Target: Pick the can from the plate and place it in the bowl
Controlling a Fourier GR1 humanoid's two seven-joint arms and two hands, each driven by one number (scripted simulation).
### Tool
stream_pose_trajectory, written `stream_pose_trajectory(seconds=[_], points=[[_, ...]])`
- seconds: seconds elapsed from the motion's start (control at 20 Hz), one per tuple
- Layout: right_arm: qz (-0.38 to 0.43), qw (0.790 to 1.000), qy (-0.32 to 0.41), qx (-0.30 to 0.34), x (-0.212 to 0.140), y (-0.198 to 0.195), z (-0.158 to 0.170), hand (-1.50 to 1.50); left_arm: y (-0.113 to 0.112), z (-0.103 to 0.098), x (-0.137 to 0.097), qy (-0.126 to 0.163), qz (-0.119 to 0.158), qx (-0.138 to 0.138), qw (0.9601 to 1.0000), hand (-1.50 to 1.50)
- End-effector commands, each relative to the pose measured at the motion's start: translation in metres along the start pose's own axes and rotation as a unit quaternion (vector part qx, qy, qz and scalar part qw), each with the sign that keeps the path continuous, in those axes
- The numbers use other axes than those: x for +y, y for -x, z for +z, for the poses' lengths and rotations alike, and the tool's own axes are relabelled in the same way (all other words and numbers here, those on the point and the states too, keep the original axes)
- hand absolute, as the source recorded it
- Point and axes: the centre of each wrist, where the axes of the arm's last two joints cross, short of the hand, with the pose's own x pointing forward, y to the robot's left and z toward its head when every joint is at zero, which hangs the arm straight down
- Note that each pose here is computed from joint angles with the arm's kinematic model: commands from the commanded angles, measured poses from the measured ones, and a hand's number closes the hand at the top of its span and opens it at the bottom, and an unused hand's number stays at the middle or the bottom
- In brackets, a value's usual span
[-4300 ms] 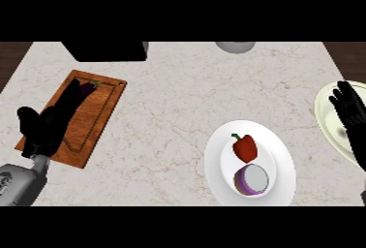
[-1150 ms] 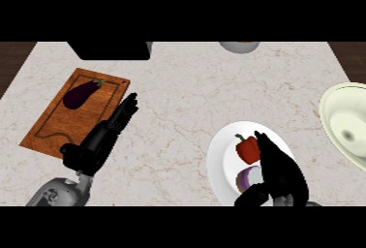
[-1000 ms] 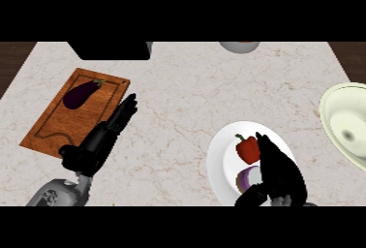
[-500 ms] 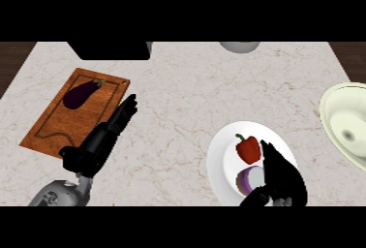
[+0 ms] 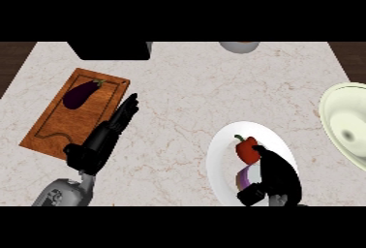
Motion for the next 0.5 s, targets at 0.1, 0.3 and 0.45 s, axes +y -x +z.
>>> stream_pose_trajectory(seconds=[0.1,0.3,0.45], points=[[0.027,0.999,0.040,0.019,0.015,0.000,-0.002,1.50,-0.013,-0.003,0.012,0.006,0.001,0.001,1.0000,0.00],[0.037,0.998,0.051,0.025,-0.001,0.001,-0.005,1.50,-0.016,0.007,0.016,-0.007,-0.003,-0.006,1.0000,0.00],[0.039,0.997,0.058,-0.020,-0.043,-0.011,-0.030,1.50,-0.008,-0.009,-0.011,0.000,-0.001,0.003,1.0000,0.00]])
